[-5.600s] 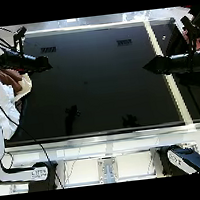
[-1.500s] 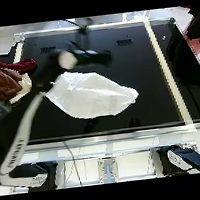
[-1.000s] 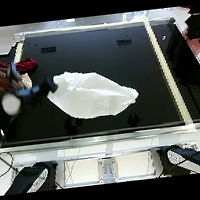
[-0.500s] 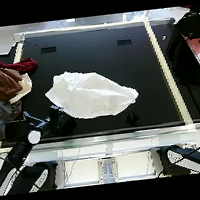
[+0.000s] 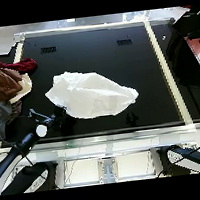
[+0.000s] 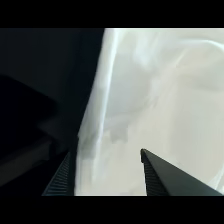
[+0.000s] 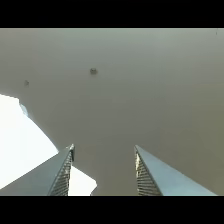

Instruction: Fold the shirts.

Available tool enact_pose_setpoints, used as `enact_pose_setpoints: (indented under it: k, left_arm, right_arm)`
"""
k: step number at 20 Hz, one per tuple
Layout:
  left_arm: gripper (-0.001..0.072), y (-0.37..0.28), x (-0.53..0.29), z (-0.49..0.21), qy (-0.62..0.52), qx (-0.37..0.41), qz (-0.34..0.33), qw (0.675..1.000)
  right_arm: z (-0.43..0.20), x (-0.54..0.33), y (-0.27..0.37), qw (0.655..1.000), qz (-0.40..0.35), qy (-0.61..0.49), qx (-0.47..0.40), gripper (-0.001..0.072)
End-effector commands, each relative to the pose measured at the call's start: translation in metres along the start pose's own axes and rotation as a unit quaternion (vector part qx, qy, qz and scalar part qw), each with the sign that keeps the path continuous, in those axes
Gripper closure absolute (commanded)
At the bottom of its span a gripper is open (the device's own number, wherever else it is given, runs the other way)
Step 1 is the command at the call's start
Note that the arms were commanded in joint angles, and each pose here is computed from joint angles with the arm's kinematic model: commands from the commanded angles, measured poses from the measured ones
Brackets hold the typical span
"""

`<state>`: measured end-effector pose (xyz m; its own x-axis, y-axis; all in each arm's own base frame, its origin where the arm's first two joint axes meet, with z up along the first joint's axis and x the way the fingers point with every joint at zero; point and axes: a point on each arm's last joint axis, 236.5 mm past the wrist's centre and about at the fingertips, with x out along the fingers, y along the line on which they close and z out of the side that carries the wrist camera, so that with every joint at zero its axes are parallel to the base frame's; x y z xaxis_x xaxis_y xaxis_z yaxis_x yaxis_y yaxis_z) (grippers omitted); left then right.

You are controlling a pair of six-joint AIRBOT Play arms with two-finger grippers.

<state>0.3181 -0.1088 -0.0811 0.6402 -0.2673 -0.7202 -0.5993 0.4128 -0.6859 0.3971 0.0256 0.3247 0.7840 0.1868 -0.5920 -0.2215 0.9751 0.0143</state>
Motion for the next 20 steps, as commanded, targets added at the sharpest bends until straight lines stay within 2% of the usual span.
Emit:
enact_pose_setpoints:
  k: [1,2,4,5,9,12,14,17,20]
  left_arm:
    - [0.0248,-0.015,0.017,-0.004,0.017,0.033,0.015,0.999]
    - [0.0334,-0.020,0.020,-0.006,0.020,0.036,0.014,0.999]
    - [0.0619,-0.022,0.022,-0.008,0.023,0.039,0.013,0.999]
    - [0.0696,-0.021,0.022,-0.009,0.025,0.042,0.016,0.999]
    - [0.0697,-0.019,0.021,-0.011,0.030,0.051,0.020,0.998]
    - [0.0697,-0.026,0.016,-0.005,0.022,0.049,0.008,0.999]
    - [0.0697,-0.035,0.009,0.002,0.012,0.045,-0.005,0.999]
    - [0.0698,-0.060,-0.014,0.020,-0.015,0.045,-0.050,0.998]
    - [0.0698,-0.073,-0.034,0.035,-0.037,0.070,-0.075,0.994]
  right_arm:
    - [0.000,0.000,0.001,1.000,0.002,0.000,0.001,0.0275]
    - [-0.001,0.000,0.001,1.000,0.002,0.002,0.001,0.0276]
    - [-0.002,0.001,0.001,1.000,0.003,0.005,0.001,0.0275]
    - [-0.004,0.001,0.002,1.000,0.004,0.009,0.000,0.0275]
    - [-0.030,0.011,0.004,0.998,0.014,0.057,0.006,0.0276]
    - [-0.122,0.052,0.009,0.978,0.045,0.202,0.025,0.0276]
    - [-0.188,0.098,0.010,0.964,0.055,0.255,0.056,0.0276]
    - [-0.274,0.155,0.029,0.949,0.078,0.275,0.135,0.0275]
    - [-0.310,0.182,0.040,0.942,0.081,0.250,0.208,0.0273]
